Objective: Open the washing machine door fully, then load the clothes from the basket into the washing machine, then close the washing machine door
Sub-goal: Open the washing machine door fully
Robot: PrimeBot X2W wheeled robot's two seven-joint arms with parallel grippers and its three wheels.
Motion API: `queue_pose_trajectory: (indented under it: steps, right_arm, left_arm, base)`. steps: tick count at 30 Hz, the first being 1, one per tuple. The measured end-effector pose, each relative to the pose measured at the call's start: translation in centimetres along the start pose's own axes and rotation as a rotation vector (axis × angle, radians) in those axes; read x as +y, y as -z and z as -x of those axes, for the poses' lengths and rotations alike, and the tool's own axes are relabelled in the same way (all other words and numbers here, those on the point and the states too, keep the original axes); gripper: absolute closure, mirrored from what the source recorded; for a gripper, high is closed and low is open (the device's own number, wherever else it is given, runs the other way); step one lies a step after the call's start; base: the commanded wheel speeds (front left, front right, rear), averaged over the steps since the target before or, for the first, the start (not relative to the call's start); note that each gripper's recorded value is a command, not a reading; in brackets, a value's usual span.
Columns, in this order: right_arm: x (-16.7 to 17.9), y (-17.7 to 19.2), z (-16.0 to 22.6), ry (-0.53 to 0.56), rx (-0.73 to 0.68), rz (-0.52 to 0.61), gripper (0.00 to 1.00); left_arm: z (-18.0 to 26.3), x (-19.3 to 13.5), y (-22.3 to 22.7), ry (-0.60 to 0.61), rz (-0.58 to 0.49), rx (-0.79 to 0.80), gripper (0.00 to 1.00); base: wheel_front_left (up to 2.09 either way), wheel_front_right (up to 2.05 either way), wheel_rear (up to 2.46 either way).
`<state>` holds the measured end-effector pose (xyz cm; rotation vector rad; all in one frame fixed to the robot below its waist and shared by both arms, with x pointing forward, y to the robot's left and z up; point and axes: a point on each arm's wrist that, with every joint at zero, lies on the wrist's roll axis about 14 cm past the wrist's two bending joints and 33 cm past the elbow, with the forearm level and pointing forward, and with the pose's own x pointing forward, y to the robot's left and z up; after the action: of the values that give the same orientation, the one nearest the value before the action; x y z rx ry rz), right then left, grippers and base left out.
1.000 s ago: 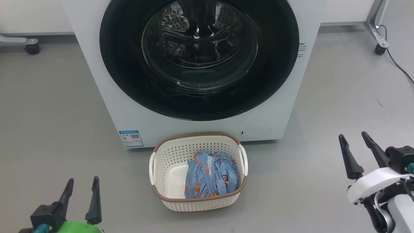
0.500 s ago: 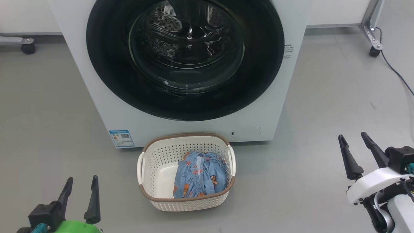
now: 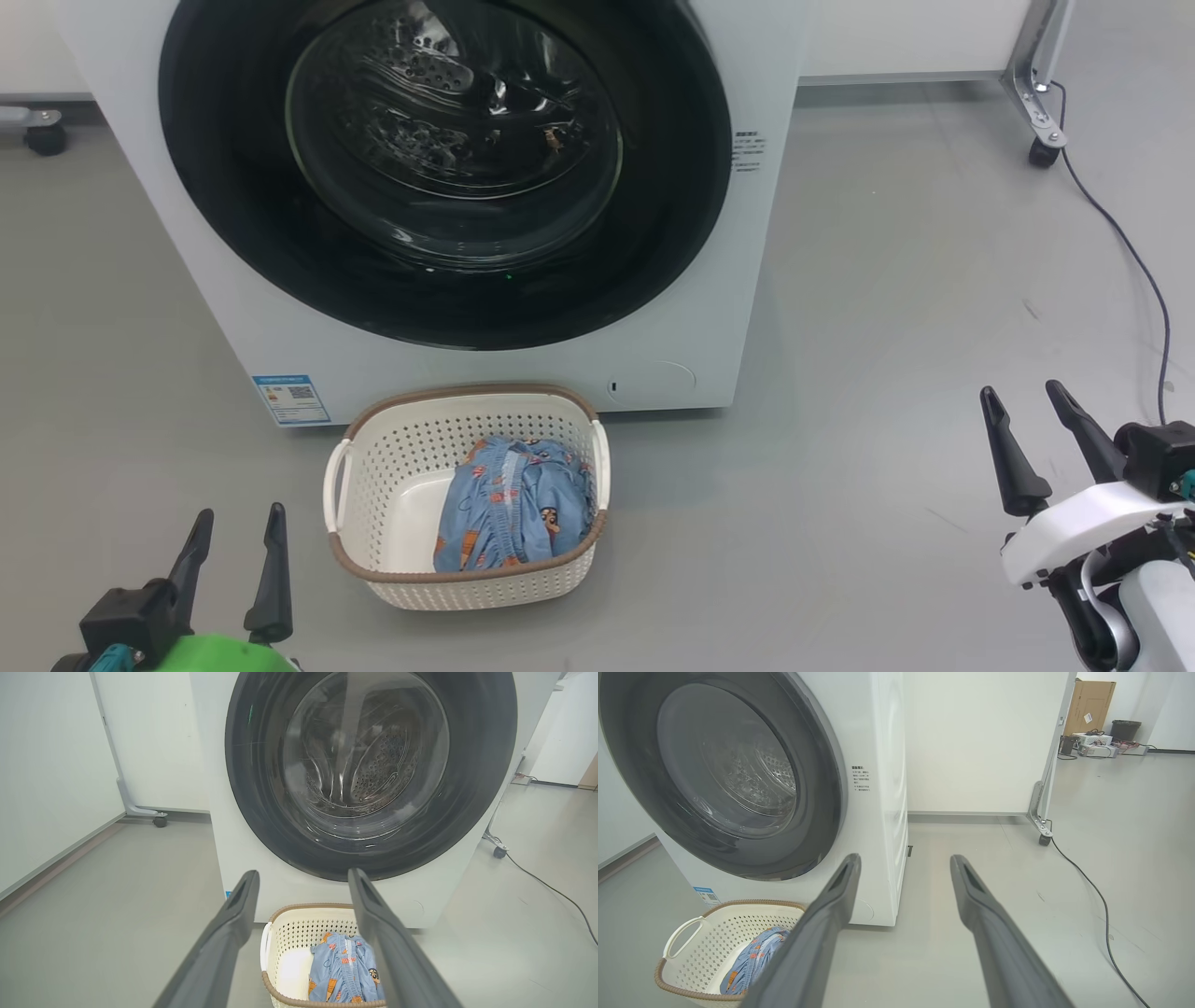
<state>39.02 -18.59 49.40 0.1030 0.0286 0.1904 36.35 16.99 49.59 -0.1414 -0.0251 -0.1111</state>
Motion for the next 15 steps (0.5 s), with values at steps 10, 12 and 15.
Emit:
queue_pose_trajectory:
  steps: [10,12,15]
  right_arm:
    - [-0.08,-0.14,-0.15,0.002,-0.006,-0.009,0.00]
    - [-0.10,-0.14,-0.17,0.003,-0.006,-0.009,0.00]
    - [-0.09,-0.15,-0.20,0.004,-0.007,-0.012,0.00]
  left_arm:
    - [0.00,0.48,-0.36,-0.014,0.002,-0.012,0.00]
    - [-0.03,0.46,-0.52,-0.012,0.002,-0.017,0.00]
    - [-0.07,0.36,-0.64,-0.006,0.003,-0.021,0.00]
  base:
    - [0.63,0.63,-1.26]
    - [0.48,0.48,-0.95]
    - [0.41,0.41,-0.83]
